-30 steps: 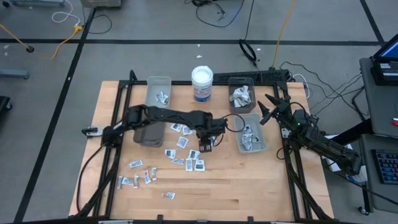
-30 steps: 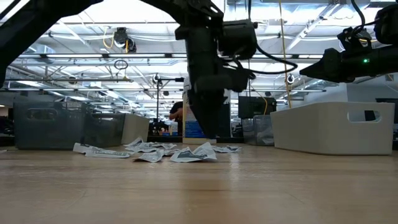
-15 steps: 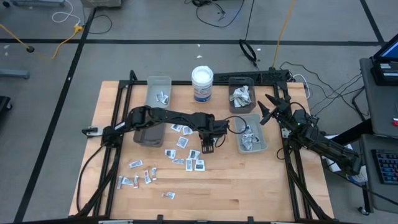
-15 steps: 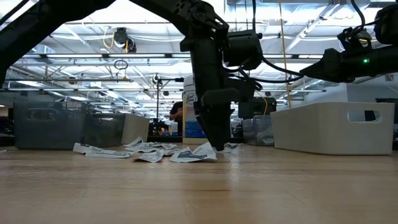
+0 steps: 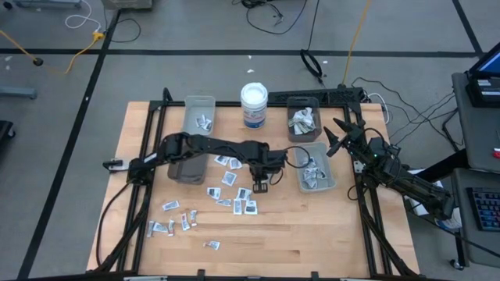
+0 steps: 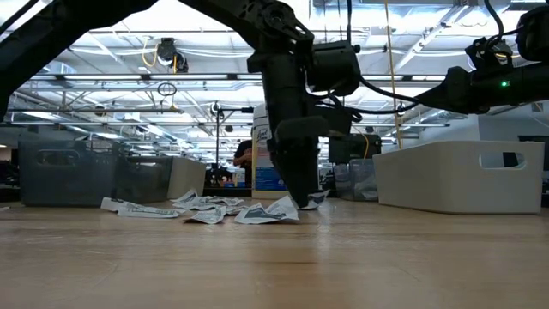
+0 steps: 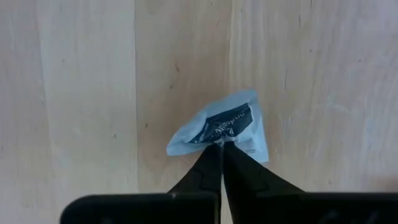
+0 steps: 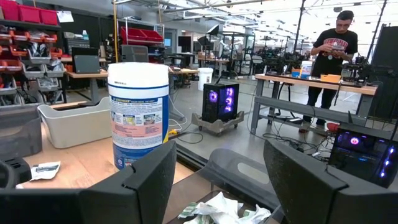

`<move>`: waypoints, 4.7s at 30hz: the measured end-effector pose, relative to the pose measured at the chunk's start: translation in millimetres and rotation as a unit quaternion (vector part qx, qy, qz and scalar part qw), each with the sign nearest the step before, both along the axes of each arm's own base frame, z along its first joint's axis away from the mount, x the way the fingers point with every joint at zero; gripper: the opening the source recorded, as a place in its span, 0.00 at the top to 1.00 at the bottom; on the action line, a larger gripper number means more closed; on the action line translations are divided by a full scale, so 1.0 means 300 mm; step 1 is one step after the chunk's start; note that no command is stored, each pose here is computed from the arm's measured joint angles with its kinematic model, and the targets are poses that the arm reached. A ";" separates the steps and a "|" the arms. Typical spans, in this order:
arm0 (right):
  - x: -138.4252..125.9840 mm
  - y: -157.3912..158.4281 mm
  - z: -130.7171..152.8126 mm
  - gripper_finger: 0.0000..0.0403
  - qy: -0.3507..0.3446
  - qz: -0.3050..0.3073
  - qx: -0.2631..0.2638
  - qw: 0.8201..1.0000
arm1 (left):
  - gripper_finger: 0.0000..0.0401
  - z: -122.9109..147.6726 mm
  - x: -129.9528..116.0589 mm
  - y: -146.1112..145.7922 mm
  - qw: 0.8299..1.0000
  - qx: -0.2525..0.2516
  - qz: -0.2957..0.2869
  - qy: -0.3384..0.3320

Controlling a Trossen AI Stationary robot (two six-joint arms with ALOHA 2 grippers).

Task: Pick & Place First Aid Supplies
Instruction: Put the gray towelette pack into the left gray bin

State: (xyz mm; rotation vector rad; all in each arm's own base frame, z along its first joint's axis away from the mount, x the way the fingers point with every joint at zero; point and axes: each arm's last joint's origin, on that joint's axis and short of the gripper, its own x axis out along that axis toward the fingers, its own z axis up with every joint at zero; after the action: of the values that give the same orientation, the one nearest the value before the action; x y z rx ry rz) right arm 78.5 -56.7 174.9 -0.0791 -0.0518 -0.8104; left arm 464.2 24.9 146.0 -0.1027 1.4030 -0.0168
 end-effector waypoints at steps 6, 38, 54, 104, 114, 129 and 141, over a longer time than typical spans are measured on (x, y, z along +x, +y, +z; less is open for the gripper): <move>0.000 0.000 0.000 0.41 0.000 0.000 0.000 1.000 | 0.99 0.106 -0.049 0.047 1.000 0.006 0.012 0.007; 0.000 0.000 0.000 0.41 0.000 0.000 0.000 1.000 | 1.00 0.322 -0.268 0.384 0.994 0.010 0.091 0.059; 0.000 0.000 0.000 0.41 0.000 0.000 0.000 1.000 | 1.00 0.418 -0.554 0.743 0.953 0.008 0.293 0.075; 0.000 0.000 0.000 0.41 0.000 0.000 0.000 1.000 | 0.50 0.238 -0.838 0.860 0.869 0.005 0.490 0.068; 0.000 0.000 0.000 0.41 0.000 0.000 0.000 1.000 | 0.47 0.357 -0.861 0.786 0.863 0.012 0.502 0.049; 0.000 0.000 0.000 0.41 0.000 0.000 0.000 1.000 | 0.47 0.364 -0.743 0.674 0.901 0.017 0.432 0.044; 0.000 0.000 0.000 0.41 0.000 0.000 0.000 1.000 | 0.47 0.364 -0.525 0.339 0.965 0.021 0.259 0.037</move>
State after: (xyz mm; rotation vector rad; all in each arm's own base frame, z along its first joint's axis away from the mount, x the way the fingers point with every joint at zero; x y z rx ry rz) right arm 78.5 -56.7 174.9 -0.0789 -0.0518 -0.8105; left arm 306.6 126.7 255.4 -0.4362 1.4139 0.4546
